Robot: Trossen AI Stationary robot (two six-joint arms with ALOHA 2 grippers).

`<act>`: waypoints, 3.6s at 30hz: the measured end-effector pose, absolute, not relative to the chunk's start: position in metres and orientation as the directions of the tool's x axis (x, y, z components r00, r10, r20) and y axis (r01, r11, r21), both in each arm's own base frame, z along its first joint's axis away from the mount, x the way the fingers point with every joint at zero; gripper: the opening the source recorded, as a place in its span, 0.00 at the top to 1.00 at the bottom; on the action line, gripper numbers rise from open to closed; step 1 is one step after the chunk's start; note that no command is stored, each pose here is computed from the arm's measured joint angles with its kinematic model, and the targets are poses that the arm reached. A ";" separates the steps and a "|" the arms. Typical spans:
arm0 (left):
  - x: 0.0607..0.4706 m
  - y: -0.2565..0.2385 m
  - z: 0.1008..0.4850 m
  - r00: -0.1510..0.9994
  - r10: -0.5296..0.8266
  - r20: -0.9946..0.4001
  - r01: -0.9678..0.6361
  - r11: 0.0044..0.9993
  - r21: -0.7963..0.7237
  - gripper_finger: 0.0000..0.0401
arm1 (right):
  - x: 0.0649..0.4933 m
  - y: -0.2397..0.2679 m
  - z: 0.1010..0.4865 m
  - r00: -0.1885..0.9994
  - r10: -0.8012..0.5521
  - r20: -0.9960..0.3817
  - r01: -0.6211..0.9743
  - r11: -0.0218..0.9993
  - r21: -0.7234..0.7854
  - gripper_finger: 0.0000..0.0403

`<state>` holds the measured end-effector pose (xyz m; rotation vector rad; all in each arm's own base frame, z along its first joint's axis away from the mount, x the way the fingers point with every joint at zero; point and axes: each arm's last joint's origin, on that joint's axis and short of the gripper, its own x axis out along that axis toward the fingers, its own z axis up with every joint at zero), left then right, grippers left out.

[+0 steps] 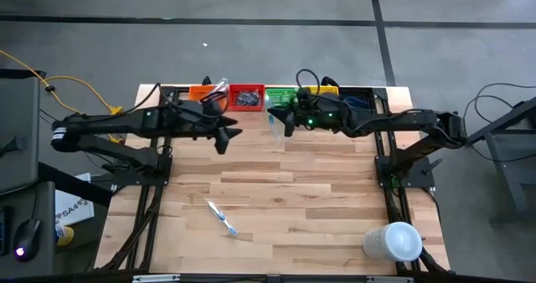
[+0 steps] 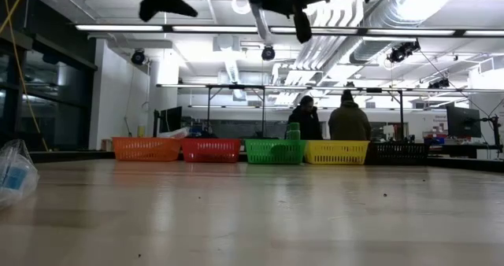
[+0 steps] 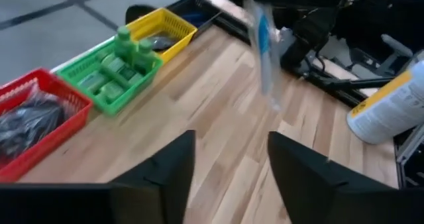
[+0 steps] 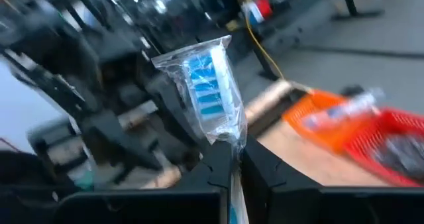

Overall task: Pick & Place Travel size toiletries
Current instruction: Put the blue toothbrush into the orange bin

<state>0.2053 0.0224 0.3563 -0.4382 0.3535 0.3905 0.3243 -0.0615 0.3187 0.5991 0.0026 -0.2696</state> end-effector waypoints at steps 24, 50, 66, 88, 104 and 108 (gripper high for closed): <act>0.272 0.024 0.355 0.977 0.152 -0.152 -0.201 0.898 -0.391 0.43 | 0.325 -0.052 0.350 0.962 -0.037 0.271 -0.084 0.903 0.422 0.99; 0.275 0.022 0.355 0.987 0.083 -0.137 -0.138 0.876 -0.463 0.85 | 0.337 -0.056 0.341 0.952 -0.010 0.306 -0.117 0.912 0.393 0.98; 0.269 0.031 0.344 0.949 0.169 -0.268 -0.278 0.850 -0.448 0.94 | 0.326 -0.080 0.341 0.967 0.111 0.229 -0.211 0.856 0.473 0.54; 0.186 0.166 0.302 0.416 0.469 -0.779 -0.749 0.662 -0.001 0.94 | 0.226 -0.132 0.389 0.989 -0.070 0.133 -0.004 0.873 0.487 0.27; 0.163 0.246 0.225 0.065 0.373 -0.925 -0.655 0.716 0.243 0.94 | 0.224 -0.136 0.390 0.971 -0.196 0.139 0.109 0.875 0.471 0.27; 0.160 0.253 0.213 0.041 0.327 -0.944 -0.652 0.725 0.223 0.92 | 0.224 -0.136 0.389 0.968 -0.215 0.133 0.128 0.870 0.476 0.27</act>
